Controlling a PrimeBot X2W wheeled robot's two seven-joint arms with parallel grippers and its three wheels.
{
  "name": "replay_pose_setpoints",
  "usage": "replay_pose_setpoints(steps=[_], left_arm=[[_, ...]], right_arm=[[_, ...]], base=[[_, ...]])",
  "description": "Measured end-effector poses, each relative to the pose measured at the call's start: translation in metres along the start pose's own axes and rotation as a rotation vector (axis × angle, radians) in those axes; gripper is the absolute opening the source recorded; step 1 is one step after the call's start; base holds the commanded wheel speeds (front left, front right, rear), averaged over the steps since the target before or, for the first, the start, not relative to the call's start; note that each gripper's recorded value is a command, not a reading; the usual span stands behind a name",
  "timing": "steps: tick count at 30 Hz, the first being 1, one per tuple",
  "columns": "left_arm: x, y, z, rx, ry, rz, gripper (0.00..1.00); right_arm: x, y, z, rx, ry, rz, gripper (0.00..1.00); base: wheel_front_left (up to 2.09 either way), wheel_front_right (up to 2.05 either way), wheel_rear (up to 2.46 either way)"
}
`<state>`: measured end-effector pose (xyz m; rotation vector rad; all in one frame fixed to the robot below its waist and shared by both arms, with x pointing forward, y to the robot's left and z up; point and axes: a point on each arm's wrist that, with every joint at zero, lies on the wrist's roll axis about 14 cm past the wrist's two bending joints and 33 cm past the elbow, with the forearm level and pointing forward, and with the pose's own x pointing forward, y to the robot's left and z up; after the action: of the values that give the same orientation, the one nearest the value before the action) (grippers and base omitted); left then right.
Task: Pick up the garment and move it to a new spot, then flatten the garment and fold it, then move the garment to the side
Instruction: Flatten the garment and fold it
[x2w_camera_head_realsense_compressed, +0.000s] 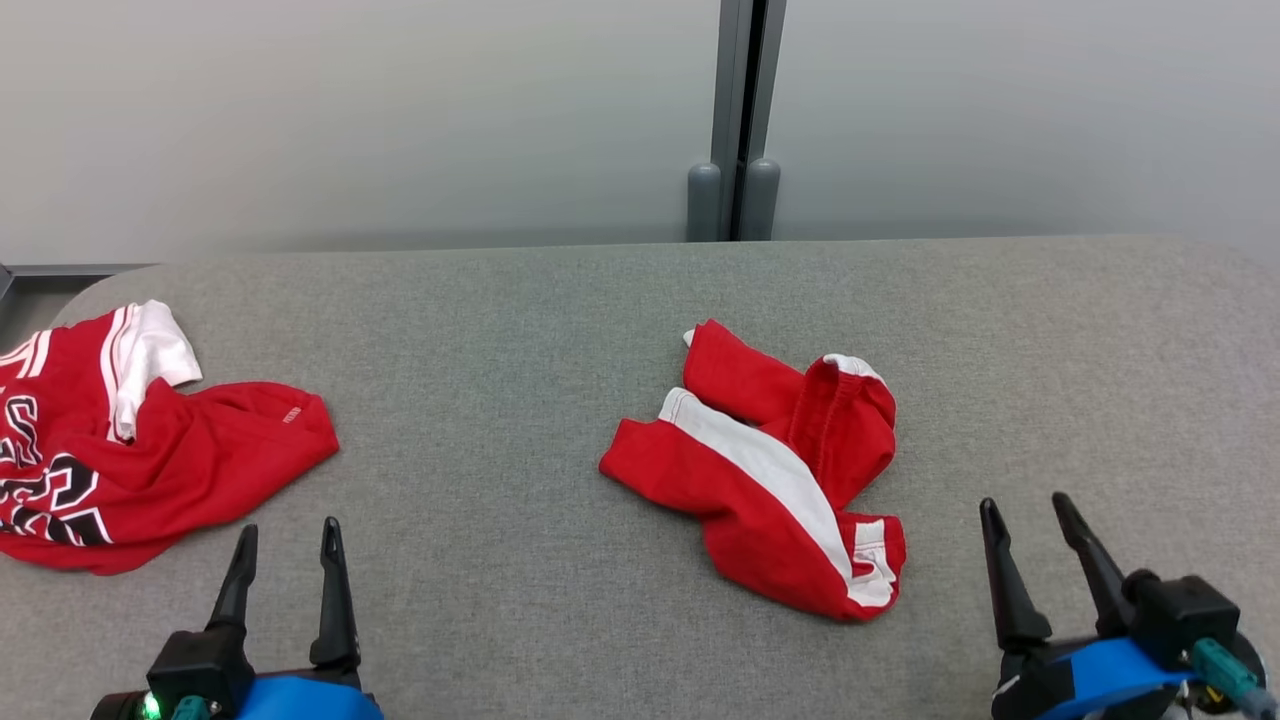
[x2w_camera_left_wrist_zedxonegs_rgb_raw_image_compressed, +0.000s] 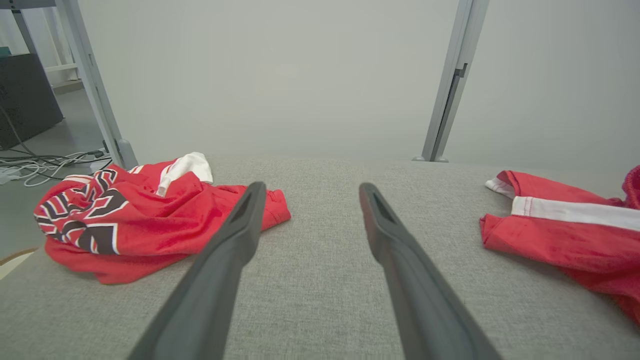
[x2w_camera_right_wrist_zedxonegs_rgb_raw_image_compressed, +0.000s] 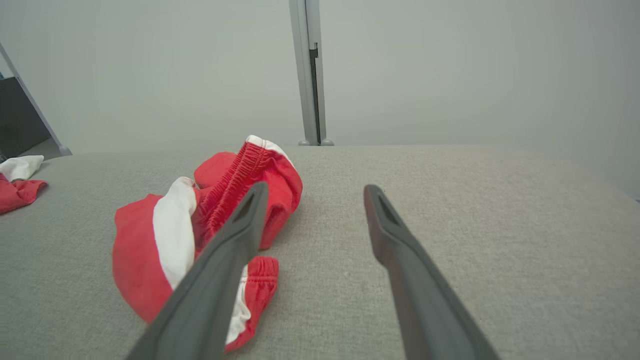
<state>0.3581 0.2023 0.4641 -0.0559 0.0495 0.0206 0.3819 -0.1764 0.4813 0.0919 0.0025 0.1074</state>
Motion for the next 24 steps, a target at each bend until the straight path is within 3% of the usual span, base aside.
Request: replay_pose_setpoints(steps=[8, 24], left_arm=[[-0.007, -0.001, -0.008, 0.008, 0.026, -0.005, 1.0], [-0.012, 0.001, -0.012, 0.008, 0.038, 0.001, 1.0]], right_arm=[[-0.018, 0.006, -0.015, 0.033, 0.039, -0.02, 1.0], [-0.018, 0.021, -0.024, 0.026, 0.067, 0.02, 1.0]], base=[[0.0, 0.0, 0.0], [0.0, 0.0, 0.0]])
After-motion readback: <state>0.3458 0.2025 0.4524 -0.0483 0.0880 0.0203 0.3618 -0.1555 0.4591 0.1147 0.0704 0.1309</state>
